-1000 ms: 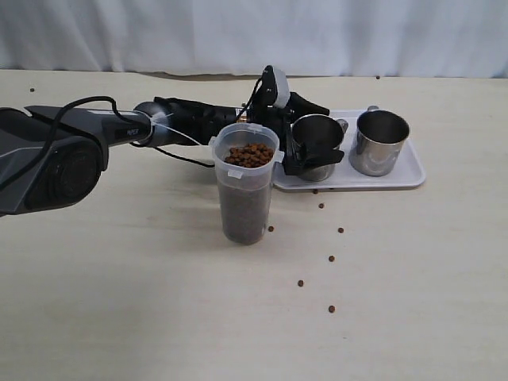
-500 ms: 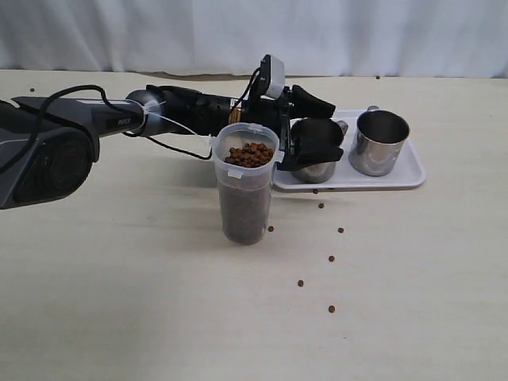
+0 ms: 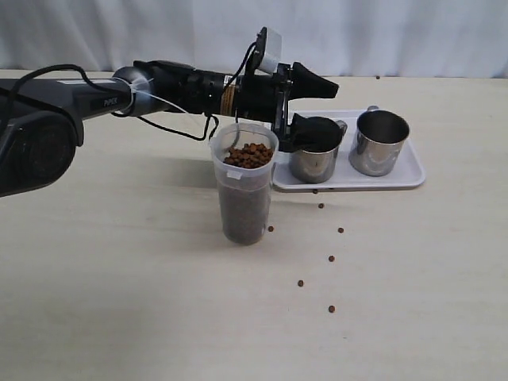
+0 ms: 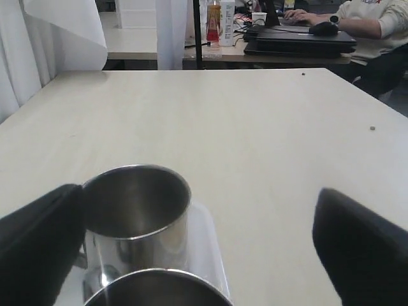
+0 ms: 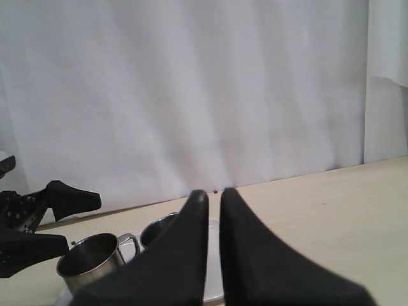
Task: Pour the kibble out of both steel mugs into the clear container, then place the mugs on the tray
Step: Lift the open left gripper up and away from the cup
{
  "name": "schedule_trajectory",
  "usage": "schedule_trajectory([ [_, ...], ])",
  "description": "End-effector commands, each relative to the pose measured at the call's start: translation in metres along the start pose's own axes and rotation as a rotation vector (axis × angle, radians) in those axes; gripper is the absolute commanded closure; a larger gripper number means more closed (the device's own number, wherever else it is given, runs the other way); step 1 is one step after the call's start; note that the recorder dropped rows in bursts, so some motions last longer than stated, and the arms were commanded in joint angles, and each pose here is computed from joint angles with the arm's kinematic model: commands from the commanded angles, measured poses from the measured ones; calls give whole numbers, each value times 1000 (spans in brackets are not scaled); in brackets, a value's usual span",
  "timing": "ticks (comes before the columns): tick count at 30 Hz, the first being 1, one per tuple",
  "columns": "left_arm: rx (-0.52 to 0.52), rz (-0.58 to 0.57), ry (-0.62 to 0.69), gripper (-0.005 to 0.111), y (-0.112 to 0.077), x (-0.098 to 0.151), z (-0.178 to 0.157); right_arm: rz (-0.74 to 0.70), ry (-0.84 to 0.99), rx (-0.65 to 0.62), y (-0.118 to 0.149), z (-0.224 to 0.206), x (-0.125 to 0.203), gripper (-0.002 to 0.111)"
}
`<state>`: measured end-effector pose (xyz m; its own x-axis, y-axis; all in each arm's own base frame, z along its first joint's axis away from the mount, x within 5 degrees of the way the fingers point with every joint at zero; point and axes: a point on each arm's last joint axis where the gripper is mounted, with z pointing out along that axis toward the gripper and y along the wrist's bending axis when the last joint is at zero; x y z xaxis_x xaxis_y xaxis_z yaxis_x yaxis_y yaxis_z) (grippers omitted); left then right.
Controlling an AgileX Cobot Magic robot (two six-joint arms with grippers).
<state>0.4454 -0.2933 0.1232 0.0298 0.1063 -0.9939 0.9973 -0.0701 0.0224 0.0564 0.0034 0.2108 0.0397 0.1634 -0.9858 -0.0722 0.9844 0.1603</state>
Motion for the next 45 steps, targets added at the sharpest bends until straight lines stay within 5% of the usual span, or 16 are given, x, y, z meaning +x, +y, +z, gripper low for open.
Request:
schedule_trajectory([
  [1, -22, -18, -8, 30, 8, -9, -17, 5, 1, 6, 0, 0, 1, 103],
  [14, -57, -43, 46, 30, 19, -12, -48, 5, 1, 6, 0, 0, 1, 103],
  [45, -56, -39, 75, 30, 20, -24, -56, 5, 1, 6, 0, 0, 1, 103],
])
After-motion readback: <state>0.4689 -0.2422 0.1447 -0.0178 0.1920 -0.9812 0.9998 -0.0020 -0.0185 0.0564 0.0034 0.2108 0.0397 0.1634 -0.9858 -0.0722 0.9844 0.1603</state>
